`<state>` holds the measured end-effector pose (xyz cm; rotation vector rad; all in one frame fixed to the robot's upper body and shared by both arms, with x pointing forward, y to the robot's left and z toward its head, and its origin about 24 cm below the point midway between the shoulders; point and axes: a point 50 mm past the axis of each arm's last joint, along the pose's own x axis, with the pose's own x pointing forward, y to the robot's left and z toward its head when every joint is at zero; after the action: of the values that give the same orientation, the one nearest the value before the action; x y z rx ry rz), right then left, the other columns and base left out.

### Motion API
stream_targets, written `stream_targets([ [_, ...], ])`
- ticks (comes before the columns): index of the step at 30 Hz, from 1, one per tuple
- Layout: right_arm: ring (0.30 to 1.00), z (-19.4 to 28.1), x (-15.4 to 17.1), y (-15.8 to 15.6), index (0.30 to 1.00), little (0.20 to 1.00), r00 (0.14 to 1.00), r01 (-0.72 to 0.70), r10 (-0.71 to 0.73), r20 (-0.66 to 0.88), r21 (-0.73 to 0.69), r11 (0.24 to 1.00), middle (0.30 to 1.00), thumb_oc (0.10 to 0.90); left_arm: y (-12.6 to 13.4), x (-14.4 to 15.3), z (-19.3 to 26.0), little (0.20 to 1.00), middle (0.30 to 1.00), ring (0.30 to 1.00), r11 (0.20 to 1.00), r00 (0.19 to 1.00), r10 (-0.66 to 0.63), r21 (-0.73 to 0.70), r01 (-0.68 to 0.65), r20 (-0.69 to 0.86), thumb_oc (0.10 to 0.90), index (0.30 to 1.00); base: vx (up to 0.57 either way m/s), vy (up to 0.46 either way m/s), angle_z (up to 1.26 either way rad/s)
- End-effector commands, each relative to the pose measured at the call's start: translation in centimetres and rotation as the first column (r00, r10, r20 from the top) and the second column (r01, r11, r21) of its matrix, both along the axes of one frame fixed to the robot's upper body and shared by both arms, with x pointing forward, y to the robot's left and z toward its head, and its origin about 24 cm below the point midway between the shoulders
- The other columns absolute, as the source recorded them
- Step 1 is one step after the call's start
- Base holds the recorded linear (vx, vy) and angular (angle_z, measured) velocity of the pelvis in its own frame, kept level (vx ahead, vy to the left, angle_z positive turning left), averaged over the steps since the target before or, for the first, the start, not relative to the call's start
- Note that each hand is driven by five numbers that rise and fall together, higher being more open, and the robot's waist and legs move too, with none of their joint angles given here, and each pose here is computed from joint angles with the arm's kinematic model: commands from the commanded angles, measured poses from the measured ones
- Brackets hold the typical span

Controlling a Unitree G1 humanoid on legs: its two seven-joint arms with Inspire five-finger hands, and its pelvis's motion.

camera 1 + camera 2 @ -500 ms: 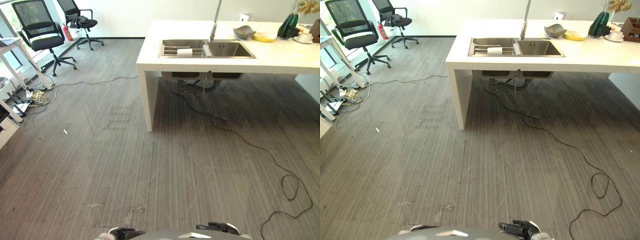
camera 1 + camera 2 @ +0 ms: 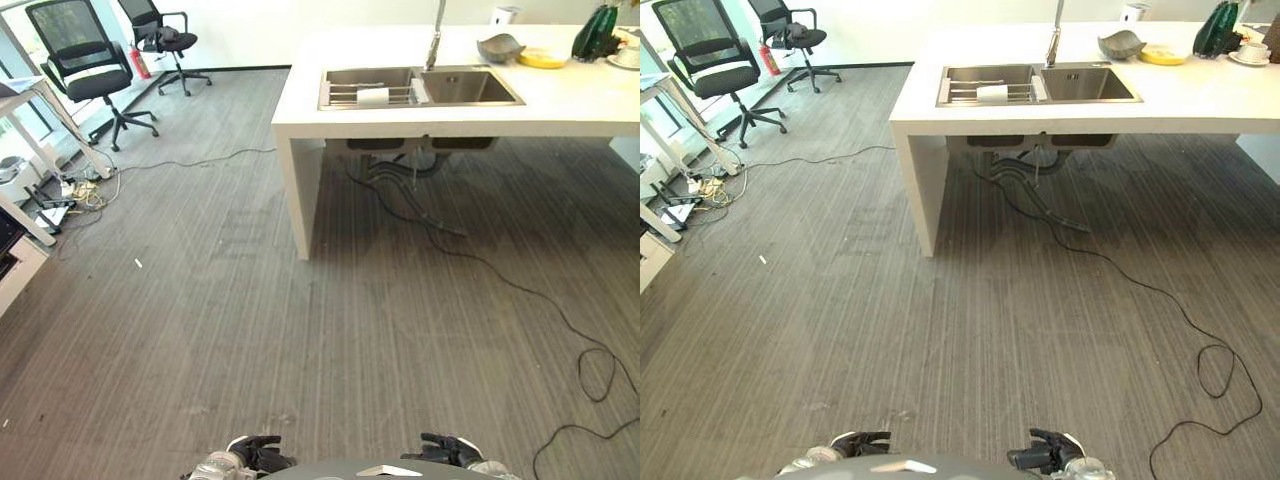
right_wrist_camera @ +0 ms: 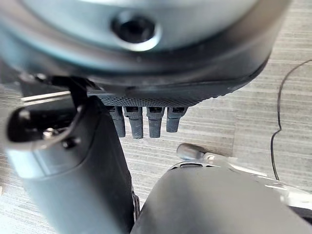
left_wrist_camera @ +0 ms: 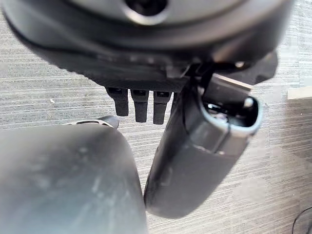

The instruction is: Place the dishes in the dishwasher.

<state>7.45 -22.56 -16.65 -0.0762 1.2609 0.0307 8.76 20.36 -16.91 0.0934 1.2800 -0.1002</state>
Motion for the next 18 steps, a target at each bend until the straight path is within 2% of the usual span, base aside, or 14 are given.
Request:
stream_targets([
  [1,0.9,-0.36,-2.13,-0.06,0.9,0.9,0.996,0.009,-0.008,-0.09,0.006,1.0,0.9,0.8,-1.21,-0.18,-0.23,0.9,0.9,0.9,0.999,1.0,0.014,-0.03,-0.015,-0.019,0.8,0.9,0.0,0.0,0.0],
  [18,0.9,-0.39,-2.17,0.14,0.9,0.9,0.996,-0.008,0.009,-0.091,0.019,1.0,0.9,0.8,-1.19,-0.62,-0.3,0.9,0.9,0.9,0.998,0.999,0.035,-0.044,-0.036,-0.027,0.8,0.9,0.0,-0.003,0.01],
])
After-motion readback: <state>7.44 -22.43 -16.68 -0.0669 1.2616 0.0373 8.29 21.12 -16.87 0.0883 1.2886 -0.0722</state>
